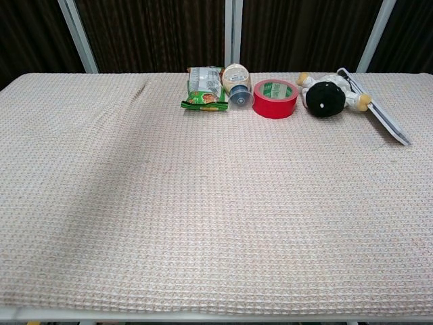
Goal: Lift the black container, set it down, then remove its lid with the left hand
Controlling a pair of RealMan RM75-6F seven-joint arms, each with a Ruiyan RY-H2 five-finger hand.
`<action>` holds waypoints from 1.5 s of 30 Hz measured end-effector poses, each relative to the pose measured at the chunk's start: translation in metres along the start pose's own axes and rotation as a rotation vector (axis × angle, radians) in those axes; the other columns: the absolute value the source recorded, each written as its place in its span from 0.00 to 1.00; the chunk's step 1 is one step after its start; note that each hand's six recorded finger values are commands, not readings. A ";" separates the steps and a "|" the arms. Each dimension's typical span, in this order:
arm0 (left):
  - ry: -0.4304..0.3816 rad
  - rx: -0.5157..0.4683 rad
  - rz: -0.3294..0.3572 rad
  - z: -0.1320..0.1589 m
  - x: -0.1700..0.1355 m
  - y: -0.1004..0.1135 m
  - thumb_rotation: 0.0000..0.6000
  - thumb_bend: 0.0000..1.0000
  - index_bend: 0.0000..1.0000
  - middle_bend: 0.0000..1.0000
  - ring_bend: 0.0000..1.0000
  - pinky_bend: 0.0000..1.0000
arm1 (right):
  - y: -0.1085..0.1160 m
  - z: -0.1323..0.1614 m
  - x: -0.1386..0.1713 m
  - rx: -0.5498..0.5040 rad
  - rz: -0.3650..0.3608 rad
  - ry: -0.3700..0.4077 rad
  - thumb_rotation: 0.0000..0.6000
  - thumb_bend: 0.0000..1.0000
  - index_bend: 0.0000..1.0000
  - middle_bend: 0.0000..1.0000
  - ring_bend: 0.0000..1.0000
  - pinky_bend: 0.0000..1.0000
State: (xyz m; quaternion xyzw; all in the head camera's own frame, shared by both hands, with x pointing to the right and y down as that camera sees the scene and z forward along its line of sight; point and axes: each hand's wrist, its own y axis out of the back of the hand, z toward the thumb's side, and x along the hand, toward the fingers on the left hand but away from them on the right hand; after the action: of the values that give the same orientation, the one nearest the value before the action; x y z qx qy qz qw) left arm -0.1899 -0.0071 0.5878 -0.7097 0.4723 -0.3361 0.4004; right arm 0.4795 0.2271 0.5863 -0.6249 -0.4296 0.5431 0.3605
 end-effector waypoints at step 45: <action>0.083 0.024 -0.398 -0.047 -0.041 -0.101 1.00 0.17 0.32 0.46 0.35 0.40 | -0.006 -0.009 -0.002 -0.002 0.012 -0.029 1.00 0.21 0.00 0.00 0.00 0.04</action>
State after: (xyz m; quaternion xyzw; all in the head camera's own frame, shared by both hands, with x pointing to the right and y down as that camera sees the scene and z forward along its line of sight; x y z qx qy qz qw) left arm -0.2034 0.0428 0.6944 -0.7696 0.3349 -0.4434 0.3148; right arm 0.4876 0.2271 0.5937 -0.6201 -0.4314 0.5537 0.3503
